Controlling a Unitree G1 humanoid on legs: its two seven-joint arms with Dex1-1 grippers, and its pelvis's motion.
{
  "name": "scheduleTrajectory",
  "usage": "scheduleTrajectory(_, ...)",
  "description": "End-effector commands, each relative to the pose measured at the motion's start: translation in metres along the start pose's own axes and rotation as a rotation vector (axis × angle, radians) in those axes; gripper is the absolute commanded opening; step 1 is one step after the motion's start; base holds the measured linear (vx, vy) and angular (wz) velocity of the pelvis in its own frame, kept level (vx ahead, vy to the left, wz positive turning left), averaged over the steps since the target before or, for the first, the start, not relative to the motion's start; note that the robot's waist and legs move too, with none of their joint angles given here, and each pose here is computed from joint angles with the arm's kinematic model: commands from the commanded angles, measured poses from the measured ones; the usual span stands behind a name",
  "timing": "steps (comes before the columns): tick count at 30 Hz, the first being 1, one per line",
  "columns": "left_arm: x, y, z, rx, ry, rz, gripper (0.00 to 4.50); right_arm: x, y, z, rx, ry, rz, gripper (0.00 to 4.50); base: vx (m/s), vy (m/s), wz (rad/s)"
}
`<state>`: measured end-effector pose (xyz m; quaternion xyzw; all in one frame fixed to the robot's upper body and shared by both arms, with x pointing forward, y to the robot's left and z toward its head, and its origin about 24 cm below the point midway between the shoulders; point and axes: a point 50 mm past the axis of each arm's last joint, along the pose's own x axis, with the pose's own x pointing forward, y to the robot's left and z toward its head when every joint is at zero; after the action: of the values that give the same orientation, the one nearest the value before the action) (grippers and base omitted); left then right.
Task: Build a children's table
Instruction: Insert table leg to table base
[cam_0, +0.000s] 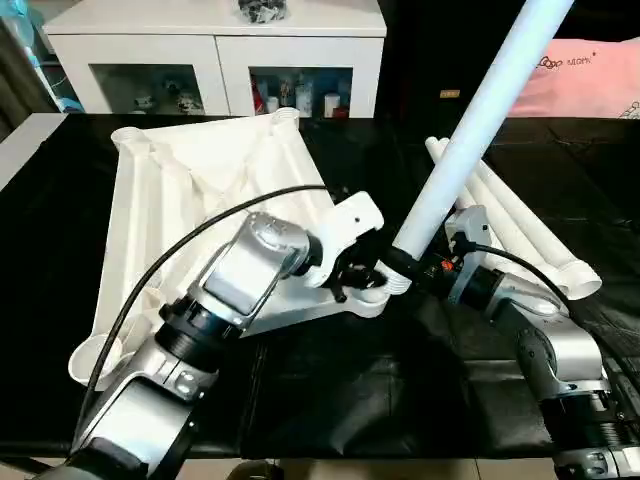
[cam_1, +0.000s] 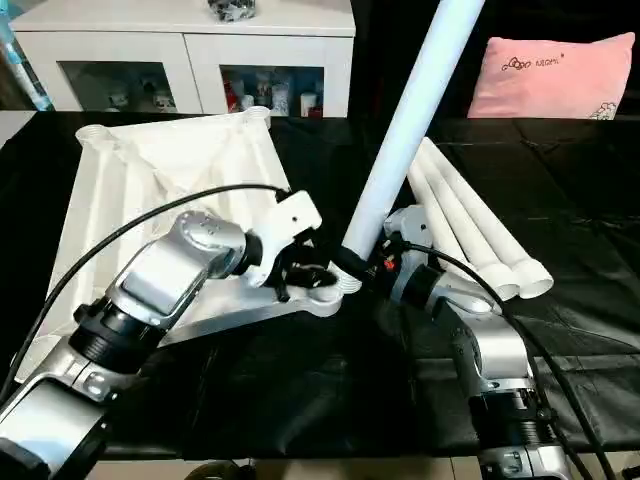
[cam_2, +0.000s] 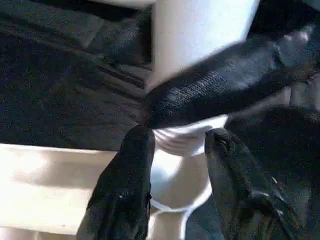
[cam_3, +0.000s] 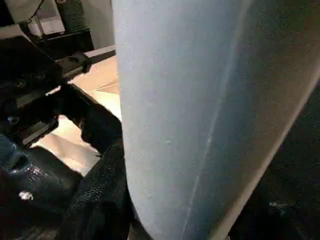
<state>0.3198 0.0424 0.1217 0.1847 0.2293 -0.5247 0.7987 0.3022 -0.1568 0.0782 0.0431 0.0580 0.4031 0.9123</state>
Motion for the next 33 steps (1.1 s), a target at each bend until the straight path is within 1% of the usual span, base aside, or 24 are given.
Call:
scheduleTrajectory(1, -0.001, 0.005, 0.007, -0.01, -0.019, 0.04, 1.86, 0.001, 0.003, 0.007, -0.028, -0.032, 0.008, 1.93, 0.0, 0.0, 0.0)
scheduleTrajectory(2, 0.0, 0.005, 0.012, -0.028, -0.055, 0.051, 1.86, 0.001, 0.003, 0.007, -0.025, -0.036, 0.003, 1.93, 0.0, 0.0, 0.0)
scheduleTrajectory(5, -0.041, 0.003, 0.004, -0.147, -0.243, 0.126, 1.86, 0.001, 0.001, 0.007, -0.018, -0.053, -0.027, 1.93, 0.0, 0.0, 0.0)
scheduleTrajectory(6, -0.048, 0.004, -0.002, -0.162, -0.258, 0.144, 1.86, 0.001, 0.001, 0.007, -0.017, -0.054, -0.031, 1.93, 0.0, 0.0, 0.0)
scheduleTrajectory(7, -0.055, 0.008, -0.017, -0.185, -0.266, 0.169, 1.86, 0.001, 0.0, 0.007, -0.018, -0.057, -0.037, 1.93, 0.0, 0.0, 0.0)
scheduleTrajectory(8, -0.062, 0.012, -0.036, -0.209, -0.264, 0.187, 1.86, 0.002, 0.0, 0.008, -0.021, -0.059, -0.045, 1.93, 0.0, 0.0, 0.0)
scheduleTrajectory(9, -0.068, 0.014, -0.051, -0.219, -0.258, 0.199, 1.86, 0.002, -0.001, 0.008, -0.023, -0.061, -0.05, 1.93, 0.0, 0.0, 0.0)
scheduleTrajectory(10, -0.074, 0.015, -0.063, -0.228, -0.254, 0.217, 1.86, 0.002, -0.002, 0.008, -0.026, -0.063, -0.06, 1.93, 0.0, 0.0, 0.0)
scheduleTrajectory(11, -0.079, 0.015, -0.07, -0.244, -0.254, 0.242, 1.86, 0.002, -0.003, 0.009, -0.027, -0.063, -0.07, 1.93, 0.0, 0.0, 0.0)
scheduleTrajectory(13, -0.086, 0.015, -0.075, -0.309, -0.242, 0.327, 1.86, 0.001, -0.004, 0.009, -0.027, -0.065, -0.09, 1.93, 0.0, 0.0, 0.0)
scheduleTrajectory(15, -0.089, 0.016, -0.074, -0.369, -0.26, 0.394, 1.86, -0.001, -0.005, 0.009, -0.027, -0.065, -0.107, 1.93, 0.0, 0.0, 0.0)
scheduleTrajectory(16, -0.091, 0.015, -0.067, -0.396, -0.362, 0.448, 1.86, -0.003, -0.006, 0.008, -0.027, -0.066, -0.126, 1.93, 0.0, 0.0, 0.0)
scheduleTrajectory(17, -0.091, 0.015, -0.065, -0.401, -0.396, 0.468, 1.86, -0.004, -0.006, 0.007, -0.028, -0.067, -0.137, 1.93, 0.0, 0.0, 0.0)
scheduleTrajectory(18, -0.092, 0.015, -0.064, -0.379, -0.405, 0.489, 1.86, -0.005, -0.007, 0.007, -0.029, -0.071, -0.146, 1.93, 0.0, 0.0, 0.0)
scheduleTrajectory(21, -0.093, 0.014, -0.064, -0.354, -0.398, 0.529, 1.86, -0.007, -0.006, 0.008, -0.03, -0.077, -0.157, 1.93, 0.0, 0.0, 0.0)
scheduleTrajectory(22, -0.093, 0.016, -0.066, -0.361, -0.353, 0.572, 1.86, -0.008, -0.006, 0.009, -0.036, -0.083, -0.166, 1.93, 0.0, 0.0, 0.0)
scheduleTrajectory(24, -0.092, 0.017, -0.068, -0.385, -0.329, 0.598, 1.86, -0.009, -0.006, 0.01, -0.037, -0.093, -0.176, 1.93, 0.0, 0.0, 0.0)
scheduleTrajectory(25, -0.094, 0.019, -0.07, -0.34, -0.228, 0.653, 1.86, -0.01, -0.005, 0.013, -0.043, -0.107, -0.19, 1.93, 0.0, 0.0, 0.0)
scheduleTrajectory(27, -0.094, 0.019, -0.071, -0.302, -0.211, 0.647, 1.86, -0.011, -0.005, 0.014, -0.042, -0.114, -0.194, 1.93, 0.0, 0.0, 0.0)
scheduleTrajectory(28, -0.097, 0.018, -0.075, -0.244, -0.251, 0.618, 1.86, -0.01, -0.002, 0.015, -0.041, -0.12, -0.2, 1.93, 0.0, 0.0, 0.0)
scheduleTrajectory(30, -0.098, 0.016, -0.078, -0.222, -0.269, 0.585, 1.86, -0.01, -0.001, 0.016, -0.037, -0.125, -0.202, 1.93, 0.0, 0.0, 0.0)
scheduleTrajectory(31, -0.098, 0.013, -0.086, -0.187, -0.268, 0.542, 1.86, -0.009, 0.002, 0.016, -0.028, -0.128, -0.205, 1.93, 0.0, 0.0, 0.0)
scheduleTrajectory(32, -0.098, 0.012, -0.09, -0.165, -0.252, 0.538, 1.86, -0.009, 0.003, 0.015, -0.029, -0.124, -0.203, 1.93, 0.0, 0.0, 0.0)
scheduleTrajectory(33, -0.097, 0.01, -0.096, -0.156, -0.205, 0.54, 1.86, -0.008, 0.006, 0.014, -0.031, -0.117, -0.199, 1.93, 0.0, 0.0, 0.0)
